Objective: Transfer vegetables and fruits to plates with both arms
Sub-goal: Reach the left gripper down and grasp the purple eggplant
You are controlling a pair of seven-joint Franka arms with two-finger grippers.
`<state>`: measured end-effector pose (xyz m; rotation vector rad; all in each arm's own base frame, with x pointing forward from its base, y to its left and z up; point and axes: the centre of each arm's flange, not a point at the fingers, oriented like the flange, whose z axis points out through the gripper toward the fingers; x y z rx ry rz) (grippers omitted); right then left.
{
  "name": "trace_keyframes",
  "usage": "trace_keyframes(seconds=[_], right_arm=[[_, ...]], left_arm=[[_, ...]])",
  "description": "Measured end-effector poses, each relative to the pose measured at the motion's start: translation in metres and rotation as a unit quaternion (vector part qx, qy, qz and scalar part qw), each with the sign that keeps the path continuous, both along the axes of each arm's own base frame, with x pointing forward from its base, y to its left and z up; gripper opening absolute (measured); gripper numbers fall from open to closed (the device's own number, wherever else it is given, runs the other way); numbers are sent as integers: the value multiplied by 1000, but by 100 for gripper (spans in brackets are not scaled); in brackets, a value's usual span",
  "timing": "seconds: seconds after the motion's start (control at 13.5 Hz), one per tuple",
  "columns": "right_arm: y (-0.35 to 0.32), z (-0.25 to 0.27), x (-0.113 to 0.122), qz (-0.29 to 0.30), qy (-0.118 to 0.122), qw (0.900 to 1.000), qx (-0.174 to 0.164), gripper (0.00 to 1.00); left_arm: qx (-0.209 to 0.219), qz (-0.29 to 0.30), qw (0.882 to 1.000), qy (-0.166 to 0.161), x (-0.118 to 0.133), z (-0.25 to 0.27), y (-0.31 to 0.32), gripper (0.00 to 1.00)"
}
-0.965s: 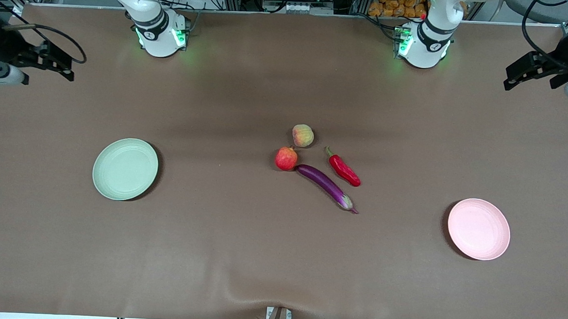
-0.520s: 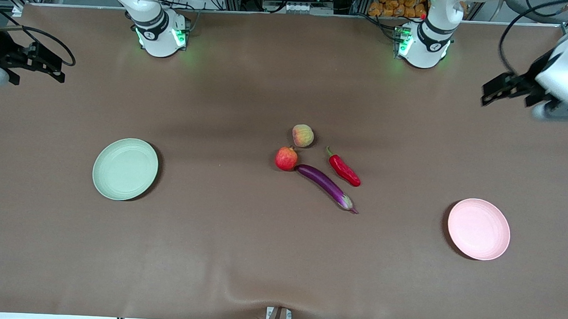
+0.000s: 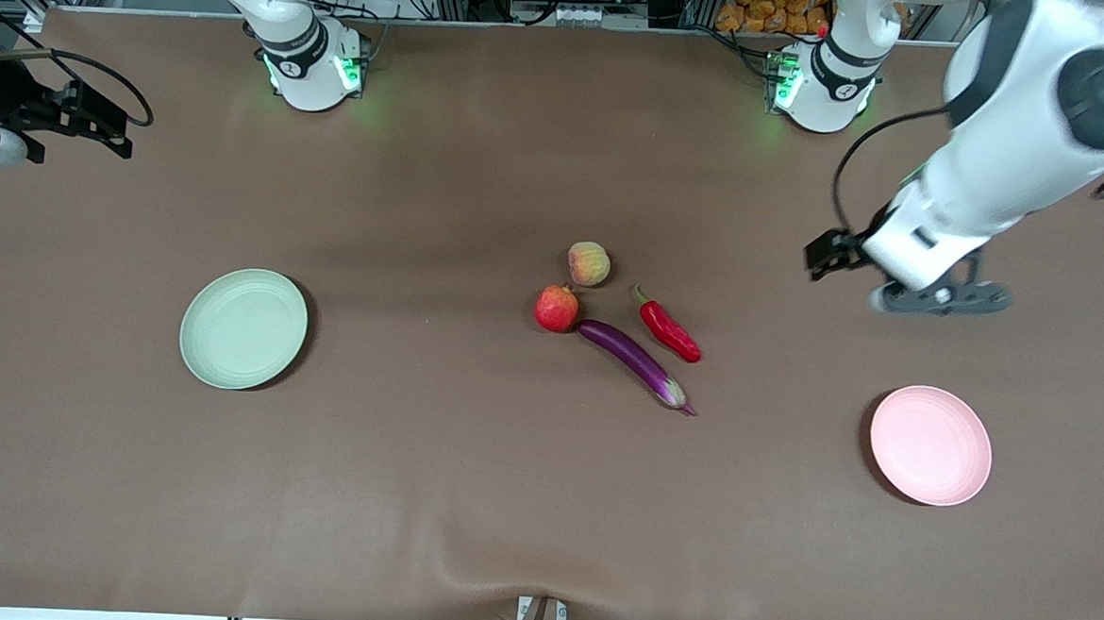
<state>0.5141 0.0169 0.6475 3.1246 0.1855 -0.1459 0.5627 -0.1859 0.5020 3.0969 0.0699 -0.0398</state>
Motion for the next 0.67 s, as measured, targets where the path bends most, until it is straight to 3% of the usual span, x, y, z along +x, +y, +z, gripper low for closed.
trace_keyframes(seconds=[0.3, 0.67], right_arm=[[0, -1, -1, -2, 3, 1000, 0, 100], [-1, -1, -1, -2, 6, 1000, 1, 100]], left_arm=[[-22, 42, 999, -13, -1, -92, -38, 100], [-25, 141, 990, 7, -17, -174, -102, 100]])
